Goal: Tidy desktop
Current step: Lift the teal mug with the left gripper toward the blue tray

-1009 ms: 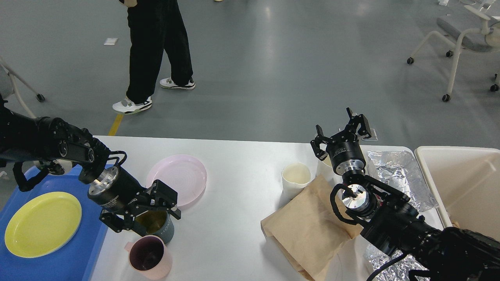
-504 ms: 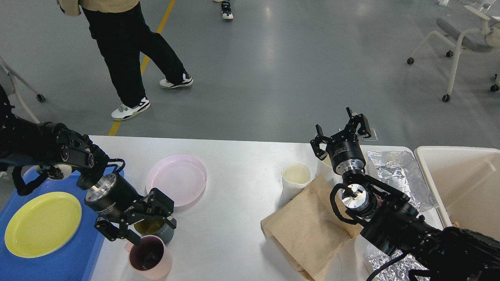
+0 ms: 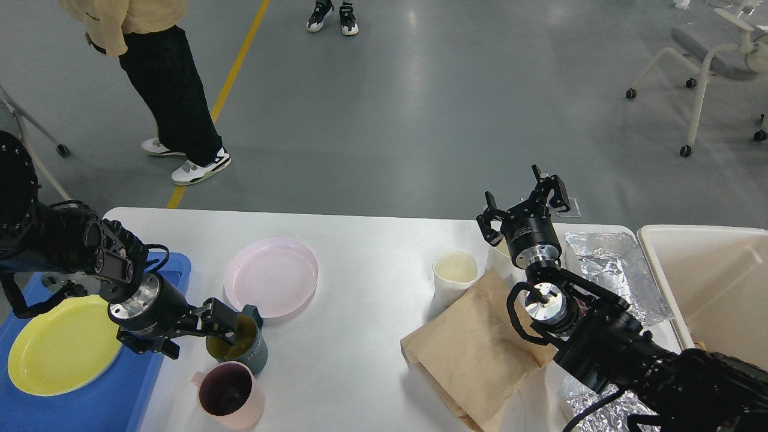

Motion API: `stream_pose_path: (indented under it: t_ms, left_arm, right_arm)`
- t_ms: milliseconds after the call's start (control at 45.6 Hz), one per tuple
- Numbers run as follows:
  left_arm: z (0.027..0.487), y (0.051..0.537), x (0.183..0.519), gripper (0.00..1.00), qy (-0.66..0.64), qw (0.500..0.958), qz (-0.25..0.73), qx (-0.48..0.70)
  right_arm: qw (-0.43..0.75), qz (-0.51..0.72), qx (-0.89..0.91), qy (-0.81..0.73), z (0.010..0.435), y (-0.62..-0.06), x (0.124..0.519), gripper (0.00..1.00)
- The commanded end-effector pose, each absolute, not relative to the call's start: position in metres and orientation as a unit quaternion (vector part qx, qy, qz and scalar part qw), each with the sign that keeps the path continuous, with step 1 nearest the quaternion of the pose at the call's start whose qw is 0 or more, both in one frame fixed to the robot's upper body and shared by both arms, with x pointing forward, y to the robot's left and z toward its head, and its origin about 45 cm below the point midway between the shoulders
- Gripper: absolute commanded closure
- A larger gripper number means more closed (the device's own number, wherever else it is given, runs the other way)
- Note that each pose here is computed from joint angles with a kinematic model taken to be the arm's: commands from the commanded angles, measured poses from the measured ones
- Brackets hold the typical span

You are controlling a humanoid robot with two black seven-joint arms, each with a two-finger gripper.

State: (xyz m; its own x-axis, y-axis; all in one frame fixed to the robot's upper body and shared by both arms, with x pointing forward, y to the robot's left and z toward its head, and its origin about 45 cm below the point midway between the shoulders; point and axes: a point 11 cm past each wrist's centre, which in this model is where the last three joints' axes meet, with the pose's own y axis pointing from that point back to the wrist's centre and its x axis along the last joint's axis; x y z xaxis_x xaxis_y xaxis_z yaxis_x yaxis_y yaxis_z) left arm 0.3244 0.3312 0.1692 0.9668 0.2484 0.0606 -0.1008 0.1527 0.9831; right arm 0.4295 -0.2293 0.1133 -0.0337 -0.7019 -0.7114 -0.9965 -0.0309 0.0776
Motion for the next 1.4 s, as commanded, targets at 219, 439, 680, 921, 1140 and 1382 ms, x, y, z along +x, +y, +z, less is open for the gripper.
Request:
stream_pose_path:
  t_ms: [219,439,680,921,1140,1382]
  left_arm:
    - [0.143,0.321,0.325,0.00,0.005,0.742,0.147,0.654]
    - [0.134,0.315,0.319,0.00,0.014,0.749,0.142,0.647]
    - [0.130,0.317,0.315,0.00,0.018,0.746,0.140,0.651]
    - [0.123,0.323,0.314,0.00,0.002,0.731,0.153,0.665]
    - [0.114,0.321,0.311,0.00,-0.008,0.731,0.164,0.663]
    - [0.112,0.321,0.309,0.00,-0.006,0.732,0.165,0.662]
  right_arm:
    - [0.243,0.302,-0.651,0.653,0.113,-0.230,0.429,0.00]
    - [0.243,0.303,-0.651,0.652,0.113,-0.229,0.429,0.00]
    - [0.243,0.303,-0.651,0.652,0.113,-0.229,0.429,0.00]
    - [0.243,0.302,-0.652,0.652,0.113,-0.229,0.429,0.00]
    - [0.243,0.303,-0.651,0.652,0.113,-0.229,0.429,0.00]
    - [0.243,0.303,-0.651,0.652,0.113,-0.229,0.429,0.00]
